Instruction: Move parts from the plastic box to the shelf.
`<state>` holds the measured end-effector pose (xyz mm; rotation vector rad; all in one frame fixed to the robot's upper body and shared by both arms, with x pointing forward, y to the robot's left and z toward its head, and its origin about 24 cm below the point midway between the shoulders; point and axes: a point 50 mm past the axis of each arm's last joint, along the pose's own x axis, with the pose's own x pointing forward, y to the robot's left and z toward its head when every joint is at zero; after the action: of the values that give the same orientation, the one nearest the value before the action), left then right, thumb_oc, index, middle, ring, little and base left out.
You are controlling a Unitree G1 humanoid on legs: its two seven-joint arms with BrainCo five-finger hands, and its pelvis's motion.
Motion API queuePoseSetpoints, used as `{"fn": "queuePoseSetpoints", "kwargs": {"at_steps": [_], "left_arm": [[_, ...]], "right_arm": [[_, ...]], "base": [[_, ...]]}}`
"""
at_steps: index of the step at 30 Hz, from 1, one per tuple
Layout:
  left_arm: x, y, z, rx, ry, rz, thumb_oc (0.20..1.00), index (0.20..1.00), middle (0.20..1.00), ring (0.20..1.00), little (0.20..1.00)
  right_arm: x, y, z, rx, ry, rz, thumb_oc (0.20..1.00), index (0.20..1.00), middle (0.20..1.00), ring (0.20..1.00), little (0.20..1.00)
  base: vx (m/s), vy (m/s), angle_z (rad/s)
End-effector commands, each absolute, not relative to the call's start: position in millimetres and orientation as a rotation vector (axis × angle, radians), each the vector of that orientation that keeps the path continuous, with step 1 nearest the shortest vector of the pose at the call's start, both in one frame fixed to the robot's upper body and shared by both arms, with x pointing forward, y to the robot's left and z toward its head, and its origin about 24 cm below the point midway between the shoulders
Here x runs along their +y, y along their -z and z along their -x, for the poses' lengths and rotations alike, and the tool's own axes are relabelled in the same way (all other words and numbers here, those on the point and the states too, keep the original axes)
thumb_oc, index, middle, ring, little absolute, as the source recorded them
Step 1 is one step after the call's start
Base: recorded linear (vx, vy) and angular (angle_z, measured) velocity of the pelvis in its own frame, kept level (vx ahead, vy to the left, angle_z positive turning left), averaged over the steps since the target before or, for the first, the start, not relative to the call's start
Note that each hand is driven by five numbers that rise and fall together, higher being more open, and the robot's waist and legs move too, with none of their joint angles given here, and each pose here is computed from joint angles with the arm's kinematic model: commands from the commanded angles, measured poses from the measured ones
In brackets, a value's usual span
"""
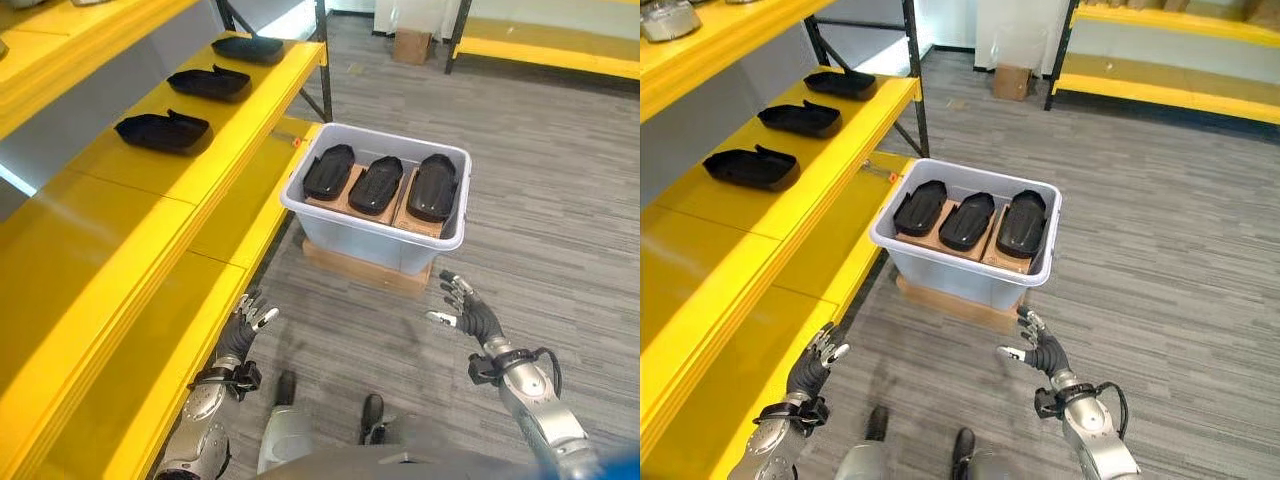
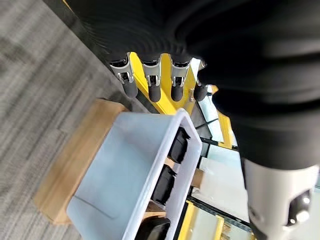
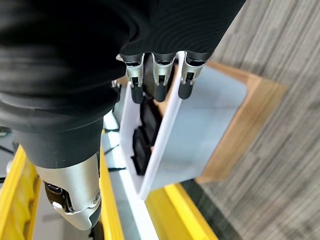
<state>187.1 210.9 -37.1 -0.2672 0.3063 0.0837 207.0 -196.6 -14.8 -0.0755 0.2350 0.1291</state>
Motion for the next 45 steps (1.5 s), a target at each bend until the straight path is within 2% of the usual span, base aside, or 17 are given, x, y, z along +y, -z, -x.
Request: {"fn": "queuePoseSetpoints", "kwargs": {"at_steps": [1,19,31,45], "left_arm": [[220,16,-193,0.196,-0.067,0.204,1.0,1.0,1.0,1.0,1.0],[233,1,-198,0.141,-0.066,0.162,1.0,1.0,1.0,1.0,1.0],[225,4,-197,0.173,0.003,0.106,1.0,1.0,1.0,1.0,1.0],[219,9,-198,0.165,-0.045,0.199,1.0,1.0,1.0,1.0,1.0]], "right_arm": [[-197,-4,-211,0.121,-0.124,0.049,1.0,1.0,1.0,1.0,1.0],[-180,4,-208,0.159,-0.181,0.01,1.0,1.0,1.0,1.0,1.0],[-164,10,-202,0.184,-0.231,-0.037,1.0,1.0,1.0,1.0,1.0],[-168,2,-214,0.149,-0.209,-0.066,1.0,1.0,1.0,1.0,1.0]], "base": [[0.21,0.218,-0.15],[0.14,0.197,-0.21],[0.1,0.182,0.11],[0.2,-0.195,0.18]]}}
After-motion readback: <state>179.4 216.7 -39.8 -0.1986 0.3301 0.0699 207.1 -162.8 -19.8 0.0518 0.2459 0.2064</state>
